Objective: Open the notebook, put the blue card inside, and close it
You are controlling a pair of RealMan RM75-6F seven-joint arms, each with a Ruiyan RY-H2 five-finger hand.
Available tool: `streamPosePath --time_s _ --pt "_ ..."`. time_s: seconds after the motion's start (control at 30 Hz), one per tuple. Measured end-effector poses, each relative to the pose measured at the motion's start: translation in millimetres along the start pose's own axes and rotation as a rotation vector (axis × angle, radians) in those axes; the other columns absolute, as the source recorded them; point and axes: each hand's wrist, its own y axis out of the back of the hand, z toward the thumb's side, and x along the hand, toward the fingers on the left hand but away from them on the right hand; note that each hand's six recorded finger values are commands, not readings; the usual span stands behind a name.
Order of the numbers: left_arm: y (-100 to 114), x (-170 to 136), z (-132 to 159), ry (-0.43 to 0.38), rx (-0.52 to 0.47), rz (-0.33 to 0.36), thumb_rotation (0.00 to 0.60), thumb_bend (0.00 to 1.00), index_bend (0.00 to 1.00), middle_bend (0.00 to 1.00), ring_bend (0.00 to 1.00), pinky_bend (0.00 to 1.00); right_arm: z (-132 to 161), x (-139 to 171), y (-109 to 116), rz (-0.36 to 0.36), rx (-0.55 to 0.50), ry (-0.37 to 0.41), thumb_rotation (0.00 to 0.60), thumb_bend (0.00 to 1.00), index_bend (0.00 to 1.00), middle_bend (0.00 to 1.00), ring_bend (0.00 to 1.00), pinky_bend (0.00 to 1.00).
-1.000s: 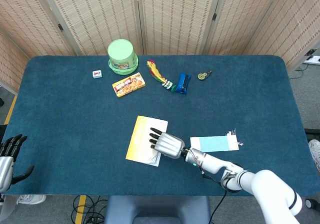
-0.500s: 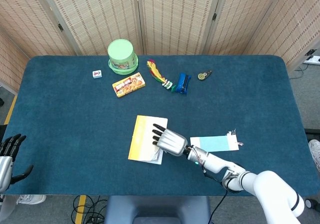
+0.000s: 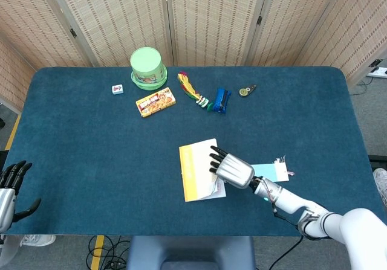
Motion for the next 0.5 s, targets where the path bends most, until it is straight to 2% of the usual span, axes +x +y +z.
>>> streamPosePath --time_s 0.1,0.23,0.5 --pt "0.8 -0.3 1.4 -0.003 -0.001 0.002 0.6 0.28 0.13 0.11 0.11 0.17 -3.2 14.1 10.1 -0.011 0.022 0.01 0.6 0.45 0.78 0.48 0.24 0.13" --pt "0.2 -0.6 4.2 -0.009 -0.008 0.0 0.6 0.28 0.13 0.11 0.11 0.17 3.8 19.3 31.2 -0.054 0.062 0.068 0.6 0.45 0.78 0.48 0.24 0.13" --pt "0.6 -2.2 4.2 -0.012 -0.01 -0.003 0.6 0.28 0.13 0.11 0.11 0.17 29.5 -13.9 67.3 -0.139 0.137 0.212 0.6 0.45 0.79 0.49 0.24 0.13"
